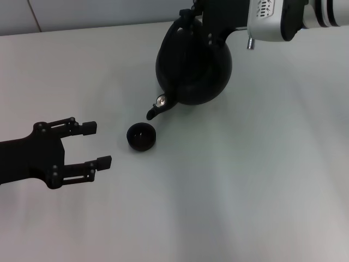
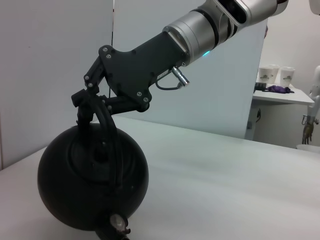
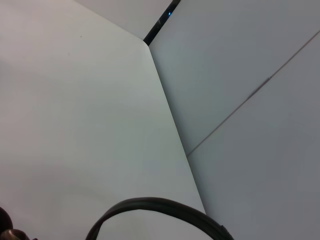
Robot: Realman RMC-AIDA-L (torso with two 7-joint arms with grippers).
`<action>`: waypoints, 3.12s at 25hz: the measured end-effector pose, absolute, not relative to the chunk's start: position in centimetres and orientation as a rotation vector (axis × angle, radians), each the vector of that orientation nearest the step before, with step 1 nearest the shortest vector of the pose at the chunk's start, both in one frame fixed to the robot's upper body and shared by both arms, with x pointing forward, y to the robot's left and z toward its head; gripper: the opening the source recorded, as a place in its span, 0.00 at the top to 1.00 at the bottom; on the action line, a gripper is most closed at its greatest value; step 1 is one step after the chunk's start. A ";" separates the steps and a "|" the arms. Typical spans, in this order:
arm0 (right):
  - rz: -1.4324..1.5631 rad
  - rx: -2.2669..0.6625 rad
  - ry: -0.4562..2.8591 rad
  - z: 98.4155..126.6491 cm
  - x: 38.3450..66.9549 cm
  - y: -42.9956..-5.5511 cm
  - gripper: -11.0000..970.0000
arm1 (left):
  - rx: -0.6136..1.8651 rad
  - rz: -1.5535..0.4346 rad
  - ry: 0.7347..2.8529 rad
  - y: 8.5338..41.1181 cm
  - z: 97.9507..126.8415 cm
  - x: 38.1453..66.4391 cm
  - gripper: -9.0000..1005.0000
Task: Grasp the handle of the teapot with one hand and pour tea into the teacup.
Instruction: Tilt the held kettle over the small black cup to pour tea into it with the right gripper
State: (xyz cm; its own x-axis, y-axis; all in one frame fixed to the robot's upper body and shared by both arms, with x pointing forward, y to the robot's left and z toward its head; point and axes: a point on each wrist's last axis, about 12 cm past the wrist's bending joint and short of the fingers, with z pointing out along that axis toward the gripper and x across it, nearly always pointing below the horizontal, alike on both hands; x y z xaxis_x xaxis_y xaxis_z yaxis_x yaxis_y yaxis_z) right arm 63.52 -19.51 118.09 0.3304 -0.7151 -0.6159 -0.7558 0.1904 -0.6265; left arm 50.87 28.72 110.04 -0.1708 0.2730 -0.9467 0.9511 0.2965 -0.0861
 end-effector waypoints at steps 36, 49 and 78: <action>0.008 -1.606 1.322 119.1 63.7 -18.0 0.88 | 1.129 -0.891 1.652 28.8 109.9 51.2 0.22; -0.023 -1.645 1.302 119.3 63.7 -17.6 0.88 | 1.127 -0.893 1.652 28.7 109.6 51.1 0.22; -0.081 -1.691 1.259 119.8 63.9 -16.6 0.88 | 1.131 -0.866 1.647 28.7 109.4 51.3 0.22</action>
